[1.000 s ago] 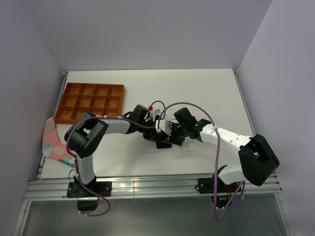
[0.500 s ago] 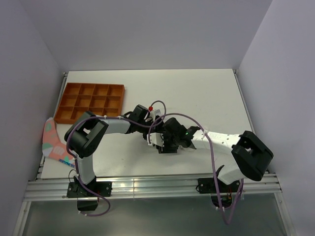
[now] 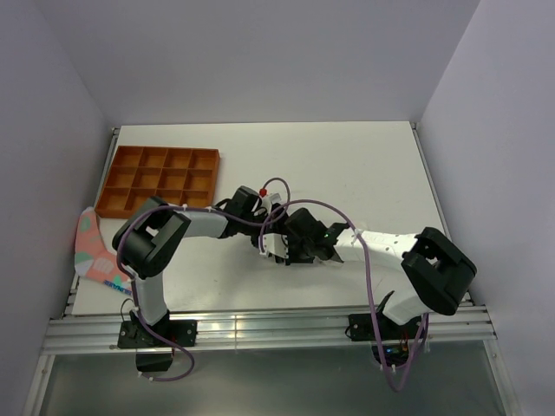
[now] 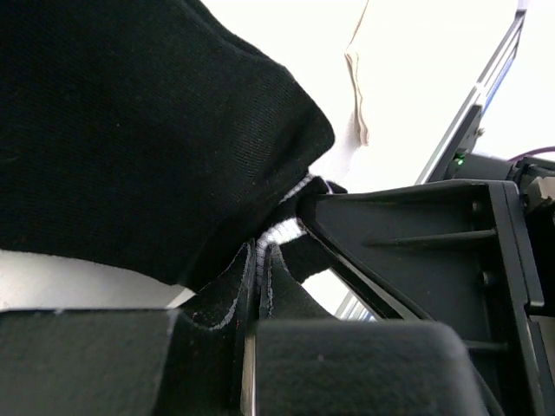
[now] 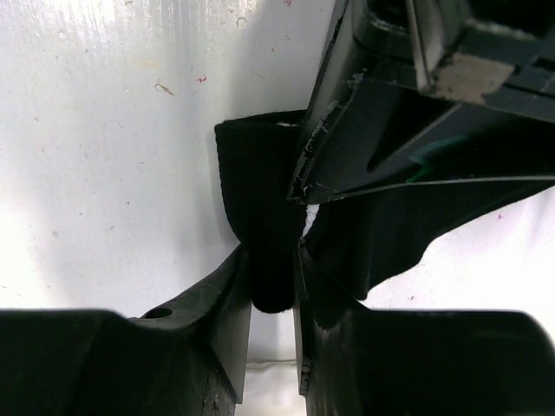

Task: Roll the socks
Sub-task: Roll the sock at the center of the board.

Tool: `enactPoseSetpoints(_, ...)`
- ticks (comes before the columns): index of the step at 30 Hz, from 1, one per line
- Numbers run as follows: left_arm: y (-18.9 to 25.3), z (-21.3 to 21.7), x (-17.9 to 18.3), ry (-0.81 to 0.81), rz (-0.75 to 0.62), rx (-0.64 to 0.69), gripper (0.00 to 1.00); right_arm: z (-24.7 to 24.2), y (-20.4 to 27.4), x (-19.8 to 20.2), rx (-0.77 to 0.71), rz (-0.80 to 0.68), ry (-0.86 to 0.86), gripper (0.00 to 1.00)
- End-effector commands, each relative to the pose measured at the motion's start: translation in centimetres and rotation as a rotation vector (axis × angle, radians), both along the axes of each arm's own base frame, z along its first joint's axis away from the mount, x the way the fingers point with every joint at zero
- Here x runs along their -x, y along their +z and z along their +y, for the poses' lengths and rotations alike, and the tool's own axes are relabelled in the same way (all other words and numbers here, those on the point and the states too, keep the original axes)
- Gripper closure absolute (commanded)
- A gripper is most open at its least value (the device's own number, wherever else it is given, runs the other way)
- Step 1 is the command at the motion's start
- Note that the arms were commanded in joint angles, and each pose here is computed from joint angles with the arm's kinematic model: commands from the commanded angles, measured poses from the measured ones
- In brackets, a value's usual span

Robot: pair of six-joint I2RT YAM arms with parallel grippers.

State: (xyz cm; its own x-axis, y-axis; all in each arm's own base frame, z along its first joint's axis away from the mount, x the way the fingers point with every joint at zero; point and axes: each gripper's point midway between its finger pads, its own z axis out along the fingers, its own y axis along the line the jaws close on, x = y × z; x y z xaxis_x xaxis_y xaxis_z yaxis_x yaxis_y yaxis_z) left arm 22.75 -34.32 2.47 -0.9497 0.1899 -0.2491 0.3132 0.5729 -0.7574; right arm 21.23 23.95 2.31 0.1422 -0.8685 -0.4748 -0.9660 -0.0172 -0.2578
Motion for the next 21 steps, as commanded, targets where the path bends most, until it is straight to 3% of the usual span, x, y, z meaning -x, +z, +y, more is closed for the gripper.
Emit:
enactPoseSetpoints(1,-4.6,3.1,2.5,0.060,0.093,-0.169,0.97,0.7,0.7,0.0,-0.057,0.011,-0.025,0.76)
enactPoseSetpoints(13,-1.4,1.8,0.1,0.304,0.036,0.019,0.76,-0.3,1.8,0.5,-0.113,0.162,-0.100,0.83)
enactPoseSetpoints(21,0.2,1.8,-0.2,0.348,-0.029,0.105,0.73,-0.9,2.1,-0.1,-0.141,0.305,-0.137,0.84)
